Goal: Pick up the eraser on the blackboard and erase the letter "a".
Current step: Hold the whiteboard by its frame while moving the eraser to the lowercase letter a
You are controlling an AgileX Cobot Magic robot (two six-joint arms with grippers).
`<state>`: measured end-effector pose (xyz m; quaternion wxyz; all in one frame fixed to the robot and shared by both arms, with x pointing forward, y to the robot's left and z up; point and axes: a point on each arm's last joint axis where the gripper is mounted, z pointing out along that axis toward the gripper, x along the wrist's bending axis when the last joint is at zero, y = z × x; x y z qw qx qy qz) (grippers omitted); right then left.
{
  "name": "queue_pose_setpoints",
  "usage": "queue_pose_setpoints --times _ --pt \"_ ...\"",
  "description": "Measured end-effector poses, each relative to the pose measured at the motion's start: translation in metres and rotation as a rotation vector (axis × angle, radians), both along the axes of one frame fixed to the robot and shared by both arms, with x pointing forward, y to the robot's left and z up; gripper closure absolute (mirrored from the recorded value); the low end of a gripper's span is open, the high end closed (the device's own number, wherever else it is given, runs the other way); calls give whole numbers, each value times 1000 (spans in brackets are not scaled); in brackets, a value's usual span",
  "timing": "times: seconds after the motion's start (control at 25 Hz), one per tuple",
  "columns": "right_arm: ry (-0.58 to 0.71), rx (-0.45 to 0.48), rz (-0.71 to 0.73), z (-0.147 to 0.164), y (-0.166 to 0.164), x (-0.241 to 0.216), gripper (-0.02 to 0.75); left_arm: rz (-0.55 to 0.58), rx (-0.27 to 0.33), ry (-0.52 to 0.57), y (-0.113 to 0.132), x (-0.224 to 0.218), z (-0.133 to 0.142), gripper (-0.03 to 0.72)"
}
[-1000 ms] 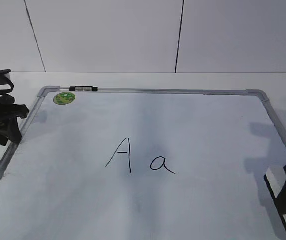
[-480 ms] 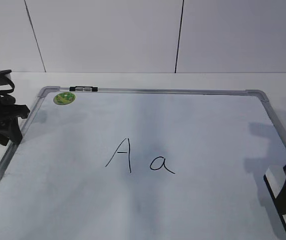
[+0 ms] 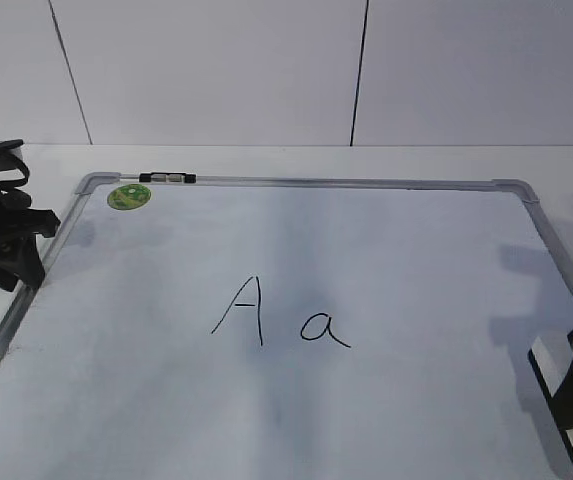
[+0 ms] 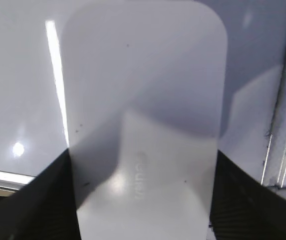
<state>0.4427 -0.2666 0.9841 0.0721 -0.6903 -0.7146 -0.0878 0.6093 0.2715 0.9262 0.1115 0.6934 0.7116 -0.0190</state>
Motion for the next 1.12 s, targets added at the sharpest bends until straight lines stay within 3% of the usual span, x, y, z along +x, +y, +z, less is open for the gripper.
queue_pose_setpoints --times 0.6,0.88,1.12 --pt "-2 0 8 0 0 0 206 -2 1 4 0 0 0 459" --pt "-2 0 10 0 0 0 206 0 -3 6 0 0 0 577" --pt "-2 0 10 0 0 0 206 1 -4 6 0 0 0 597"
